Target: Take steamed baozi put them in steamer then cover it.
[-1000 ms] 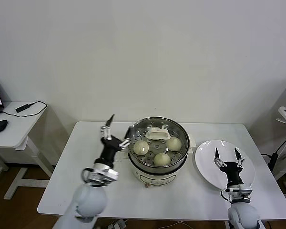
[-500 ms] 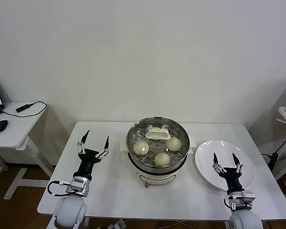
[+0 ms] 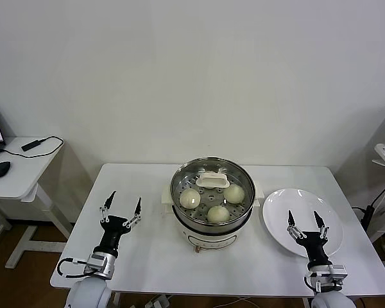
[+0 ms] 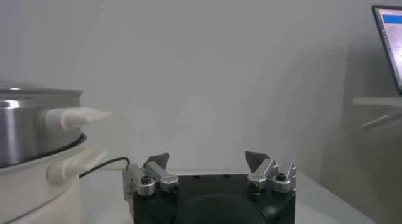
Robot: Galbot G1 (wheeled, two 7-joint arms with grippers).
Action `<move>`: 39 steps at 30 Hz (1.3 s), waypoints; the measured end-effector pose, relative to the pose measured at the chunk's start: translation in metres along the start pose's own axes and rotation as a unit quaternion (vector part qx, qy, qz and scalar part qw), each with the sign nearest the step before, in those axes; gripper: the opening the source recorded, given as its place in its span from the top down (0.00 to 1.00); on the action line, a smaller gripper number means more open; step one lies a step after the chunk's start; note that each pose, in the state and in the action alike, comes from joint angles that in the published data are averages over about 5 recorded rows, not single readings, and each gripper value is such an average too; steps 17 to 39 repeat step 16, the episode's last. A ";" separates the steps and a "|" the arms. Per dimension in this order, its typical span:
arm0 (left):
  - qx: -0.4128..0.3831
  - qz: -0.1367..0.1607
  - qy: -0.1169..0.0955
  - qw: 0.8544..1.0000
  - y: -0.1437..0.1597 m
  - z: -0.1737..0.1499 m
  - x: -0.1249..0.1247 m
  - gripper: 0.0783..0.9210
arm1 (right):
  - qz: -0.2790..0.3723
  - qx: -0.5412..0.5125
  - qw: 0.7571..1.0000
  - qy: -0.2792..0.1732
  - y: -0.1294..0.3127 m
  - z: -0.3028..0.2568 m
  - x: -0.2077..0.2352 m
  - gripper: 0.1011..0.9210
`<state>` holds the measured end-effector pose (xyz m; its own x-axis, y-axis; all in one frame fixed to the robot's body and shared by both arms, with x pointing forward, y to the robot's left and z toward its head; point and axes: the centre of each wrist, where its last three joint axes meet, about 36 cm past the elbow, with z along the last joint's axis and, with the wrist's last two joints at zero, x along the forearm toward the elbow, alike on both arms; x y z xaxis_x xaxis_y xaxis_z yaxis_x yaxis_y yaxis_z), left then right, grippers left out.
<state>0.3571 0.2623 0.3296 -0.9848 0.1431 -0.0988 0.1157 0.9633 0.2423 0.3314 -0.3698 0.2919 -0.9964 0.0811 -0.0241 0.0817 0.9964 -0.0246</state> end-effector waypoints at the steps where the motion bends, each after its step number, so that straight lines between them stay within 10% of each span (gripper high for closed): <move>1: 0.001 0.001 0.002 1.000 0.000 0.002 0.002 0.12 | -0.001 0.000 1.000 0.001 0.000 0.000 0.002 0.12; 39: 0.012 0.006 0.006 1.000 -0.005 0.009 0.013 0.12 | -0.004 0.001 1.000 0.011 0.001 0.003 0.023 0.12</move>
